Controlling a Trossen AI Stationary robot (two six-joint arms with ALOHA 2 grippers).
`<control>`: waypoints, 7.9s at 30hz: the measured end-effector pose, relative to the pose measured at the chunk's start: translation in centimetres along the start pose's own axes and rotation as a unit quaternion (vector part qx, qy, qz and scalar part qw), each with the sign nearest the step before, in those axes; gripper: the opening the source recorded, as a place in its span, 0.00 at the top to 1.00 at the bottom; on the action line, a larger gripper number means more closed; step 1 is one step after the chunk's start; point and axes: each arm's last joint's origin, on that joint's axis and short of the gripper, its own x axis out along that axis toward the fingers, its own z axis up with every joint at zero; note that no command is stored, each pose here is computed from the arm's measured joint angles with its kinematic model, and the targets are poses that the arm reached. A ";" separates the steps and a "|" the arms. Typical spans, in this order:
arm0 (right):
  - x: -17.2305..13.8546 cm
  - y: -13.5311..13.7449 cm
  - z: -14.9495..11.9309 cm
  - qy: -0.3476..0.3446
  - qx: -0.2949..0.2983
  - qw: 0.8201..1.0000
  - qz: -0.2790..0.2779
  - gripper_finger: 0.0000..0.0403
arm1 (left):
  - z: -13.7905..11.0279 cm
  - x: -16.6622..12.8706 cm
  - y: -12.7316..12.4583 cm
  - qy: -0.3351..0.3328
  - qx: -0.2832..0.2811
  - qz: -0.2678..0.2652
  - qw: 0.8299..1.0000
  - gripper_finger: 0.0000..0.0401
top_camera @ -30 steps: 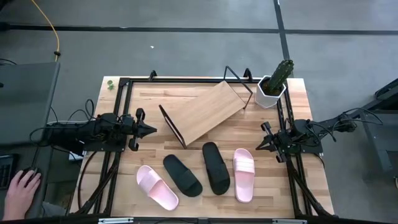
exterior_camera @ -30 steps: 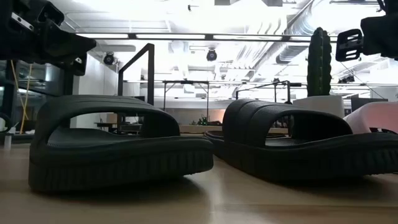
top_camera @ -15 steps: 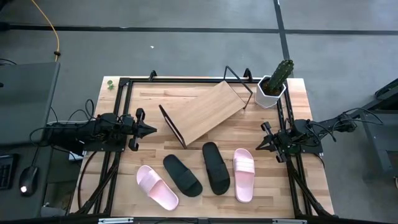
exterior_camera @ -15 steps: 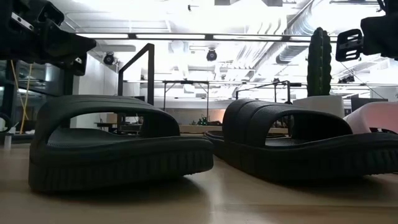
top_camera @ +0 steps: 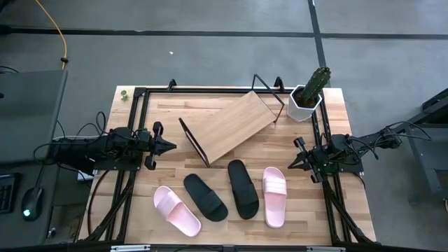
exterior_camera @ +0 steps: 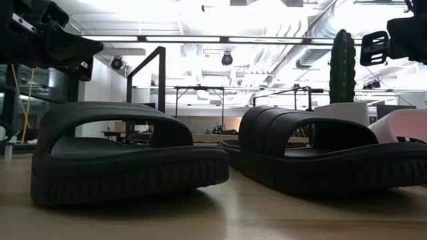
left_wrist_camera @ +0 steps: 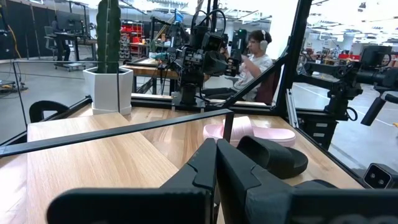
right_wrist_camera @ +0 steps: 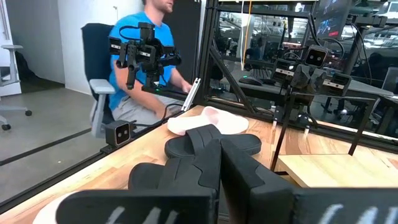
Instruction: Pick and place slides into the shelf
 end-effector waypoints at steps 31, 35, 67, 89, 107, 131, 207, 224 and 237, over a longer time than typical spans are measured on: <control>0.0 0.0 0.0 0.000 0.001 1.000 0.000 1.00 | 0.0 0.0 0.0 0.000 0.000 0.000 1.000 1.00; 0.0 0.0 0.0 0.000 0.000 1.000 0.000 1.00 | 0.0 0.0 0.0 0.000 0.000 0.000 1.000 1.00; 0.0 0.0 0.0 0.000 0.001 1.000 0.000 1.00 | 0.0 0.0 0.0 0.000 0.000 0.000 1.000 1.00; 0.0 0.0 0.0 0.000 0.000 1.000 0.000 1.00 | 0.0 0.0 0.0 0.000 0.000 0.000 1.000 1.00; 0.0 0.0 0.0 0.000 0.000 1.000 0.000 1.00 | 0.0 0.0 0.0 0.000 0.000 0.000 1.000 1.00; 0.0 0.0 0.0 0.000 0.000 1.000 0.000 1.00 | 0.0 0.0 0.0 0.000 0.000 0.000 1.000 1.00; -0.2 -1.2 0.4 -0.017 0.087 0.976 -0.198 1.00 | 0.0 0.0 0.2 -0.001 -0.052 0.037 0.998 1.00; -0.3 -1.3 0.3 -0.023 0.118 0.968 -0.220 1.00 | 0.4 0.0 0.2 -0.022 -0.036 0.036 0.998 1.00; -0.3 -1.4 0.7 -0.041 0.119 0.966 -0.225 1.00 | 0.9 -0.1 0.2 -0.028 -0.051 0.053 0.997 1.00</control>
